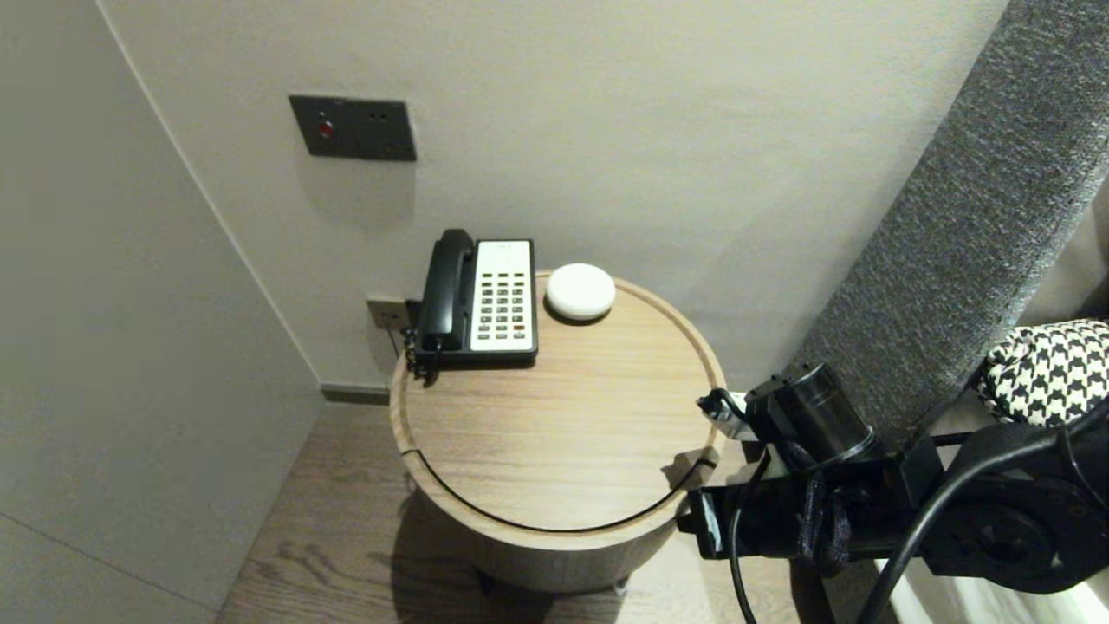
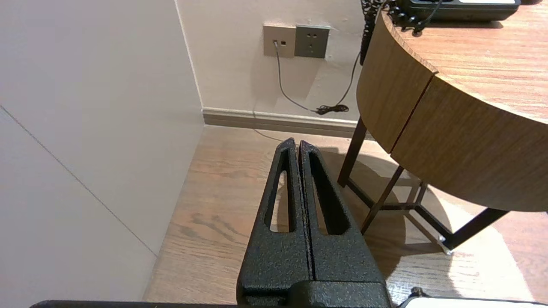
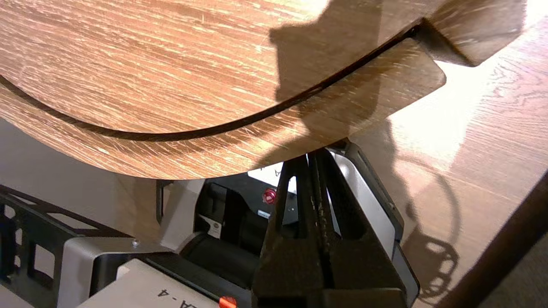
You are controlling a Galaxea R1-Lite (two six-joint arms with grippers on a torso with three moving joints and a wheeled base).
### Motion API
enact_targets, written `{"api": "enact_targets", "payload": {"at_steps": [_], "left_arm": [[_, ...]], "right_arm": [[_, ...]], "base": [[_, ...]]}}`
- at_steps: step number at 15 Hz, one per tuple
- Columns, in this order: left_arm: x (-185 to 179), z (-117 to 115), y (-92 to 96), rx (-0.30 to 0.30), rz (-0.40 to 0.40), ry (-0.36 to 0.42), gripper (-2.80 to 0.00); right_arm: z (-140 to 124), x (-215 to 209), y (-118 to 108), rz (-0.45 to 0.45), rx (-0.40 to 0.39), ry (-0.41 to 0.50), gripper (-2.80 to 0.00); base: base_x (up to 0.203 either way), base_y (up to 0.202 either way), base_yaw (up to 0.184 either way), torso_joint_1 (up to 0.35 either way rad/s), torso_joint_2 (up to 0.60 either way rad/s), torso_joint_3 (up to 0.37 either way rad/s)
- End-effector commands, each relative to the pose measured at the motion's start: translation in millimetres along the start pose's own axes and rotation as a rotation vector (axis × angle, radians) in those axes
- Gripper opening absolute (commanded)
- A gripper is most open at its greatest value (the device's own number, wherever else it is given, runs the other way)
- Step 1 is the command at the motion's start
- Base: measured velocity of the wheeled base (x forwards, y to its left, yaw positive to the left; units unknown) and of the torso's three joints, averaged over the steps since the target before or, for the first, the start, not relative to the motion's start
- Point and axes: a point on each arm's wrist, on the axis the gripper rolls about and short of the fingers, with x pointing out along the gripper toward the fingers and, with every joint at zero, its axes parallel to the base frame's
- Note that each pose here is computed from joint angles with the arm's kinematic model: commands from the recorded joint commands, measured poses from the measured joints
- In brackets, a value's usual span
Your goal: Close the nightstand drawer, then open the nightstand drawer
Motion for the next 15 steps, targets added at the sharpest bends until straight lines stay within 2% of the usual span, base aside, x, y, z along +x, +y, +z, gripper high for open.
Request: {"api": "enact_targets", "payload": {"at_steps": [1,5,8,12,15], "left_arm": [[0,0,0.0,0.0,0.001,-0.001,-2.8],[0,0,0.0,0.0,0.001,-0.001,-2.8],[0,0,0.0,0.0,0.001,-0.001,-2.8],[0,0,0.0,0.0,0.001,-0.001,-2.8],[0,0,0.0,0.0,0.001,-0.001,-2.8]], "right_arm": [[-5,-1,-1,0.002,0.001,0.002,-2.8],[-24,-23,-11,-0.012,0.007,0.011,-2.8],[-35,-49,-41,-0.084,0.077,-0.035,-2.8],[-48,-96,-81,-0.215,0.11,-0.176,-2.8],[-60,-129,-109,-0.383,0.133,-0.263,-2.8]], "base": [[0.0,0.0,0.0,0.0,0.0,0.0],[0.0,0.0,0.0,0.0,0.0,0.0],[0.0,0.0,0.0,0.0,0.0,0.0],[0.0,0.0,0.0,0.0,0.0,0.0],[0.0,0.0,0.0,0.0,0.0,0.0]]}}
